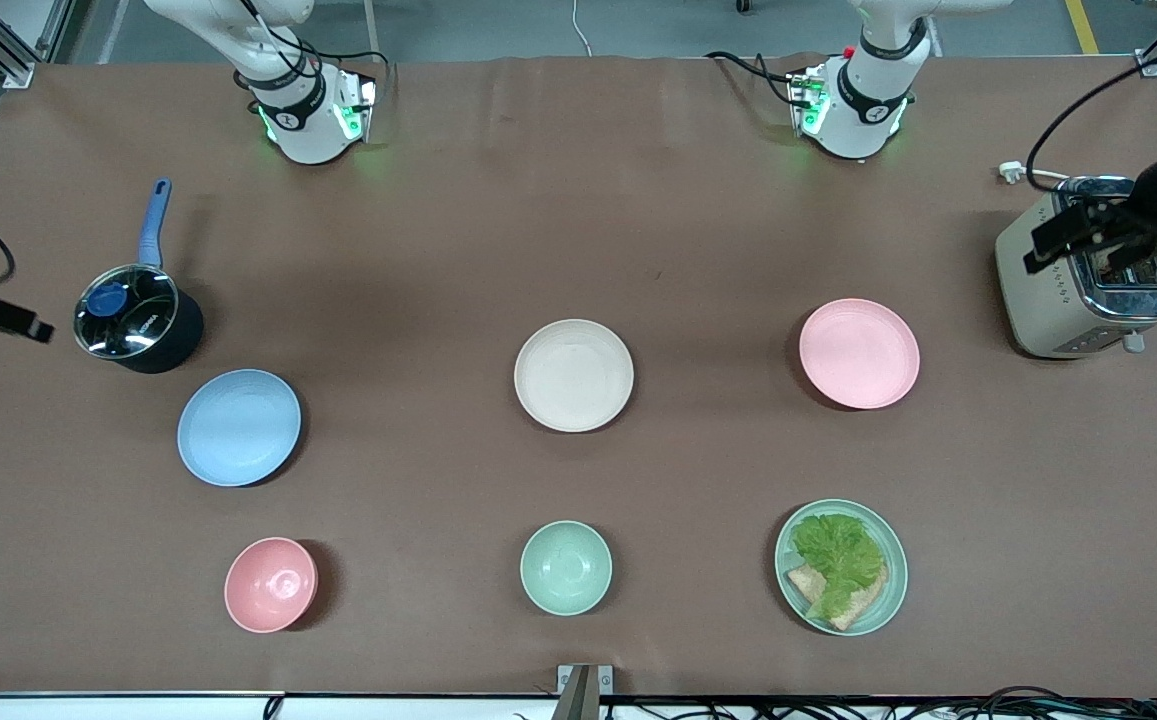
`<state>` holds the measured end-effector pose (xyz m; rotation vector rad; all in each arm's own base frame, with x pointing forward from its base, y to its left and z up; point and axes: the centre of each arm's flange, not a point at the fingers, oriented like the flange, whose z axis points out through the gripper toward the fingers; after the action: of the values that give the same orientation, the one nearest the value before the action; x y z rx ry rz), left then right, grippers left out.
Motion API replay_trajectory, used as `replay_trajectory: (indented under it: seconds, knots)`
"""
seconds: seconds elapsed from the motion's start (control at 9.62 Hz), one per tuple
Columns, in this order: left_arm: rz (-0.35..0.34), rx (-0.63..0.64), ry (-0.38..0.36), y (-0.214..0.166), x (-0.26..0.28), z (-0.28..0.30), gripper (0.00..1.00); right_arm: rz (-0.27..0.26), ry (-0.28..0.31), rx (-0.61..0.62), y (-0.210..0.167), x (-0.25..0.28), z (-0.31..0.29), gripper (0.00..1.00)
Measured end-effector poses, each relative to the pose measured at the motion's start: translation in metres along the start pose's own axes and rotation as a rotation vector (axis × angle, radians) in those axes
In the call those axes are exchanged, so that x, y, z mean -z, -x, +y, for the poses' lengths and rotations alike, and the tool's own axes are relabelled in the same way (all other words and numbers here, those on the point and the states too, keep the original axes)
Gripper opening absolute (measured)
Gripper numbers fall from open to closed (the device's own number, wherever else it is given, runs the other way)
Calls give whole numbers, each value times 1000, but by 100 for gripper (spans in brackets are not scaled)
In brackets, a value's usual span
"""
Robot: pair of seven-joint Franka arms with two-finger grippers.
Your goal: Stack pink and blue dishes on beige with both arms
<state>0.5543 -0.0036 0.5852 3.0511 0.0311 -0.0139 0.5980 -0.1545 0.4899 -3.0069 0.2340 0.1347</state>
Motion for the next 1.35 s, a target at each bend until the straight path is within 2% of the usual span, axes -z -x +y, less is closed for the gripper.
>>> replay_trajectory:
  seconds: [0.21, 0.42, 0.62, 0.83, 0.94, 1.04, 1.14, 1.35]
  knots:
    - [19, -17, 55, -6, -65, -41, 99, -5, -100, 63, -24, -90, 44, 100]
    - [-1, -55, 114, -3, -138, -68, 99, 41, -200, 107, -26, -182, 70, 100]
    - [-30, -71, 166, -3, -210, -82, 99, 79, -241, 133, -21, -258, 80, 100]
    - [-35, -51, 189, 0, -278, -94, 98, 86, -275, 132, -16, -297, 83, 93]
    - [-26, -48, 182, 3, -308, -101, 96, 83, -289, 125, -13, -304, 83, 86]
    - [-34, -49, 174, 8, -335, -106, 95, 75, -297, 120, -10, -308, 83, 70]
    - [-52, -48, 177, 13, -357, -110, 87, 64, -308, 120, -8, -309, 82, 53]
    - [-77, -52, 202, 20, -380, -111, 85, 52, -324, 120, -8, -309, 81, 20]
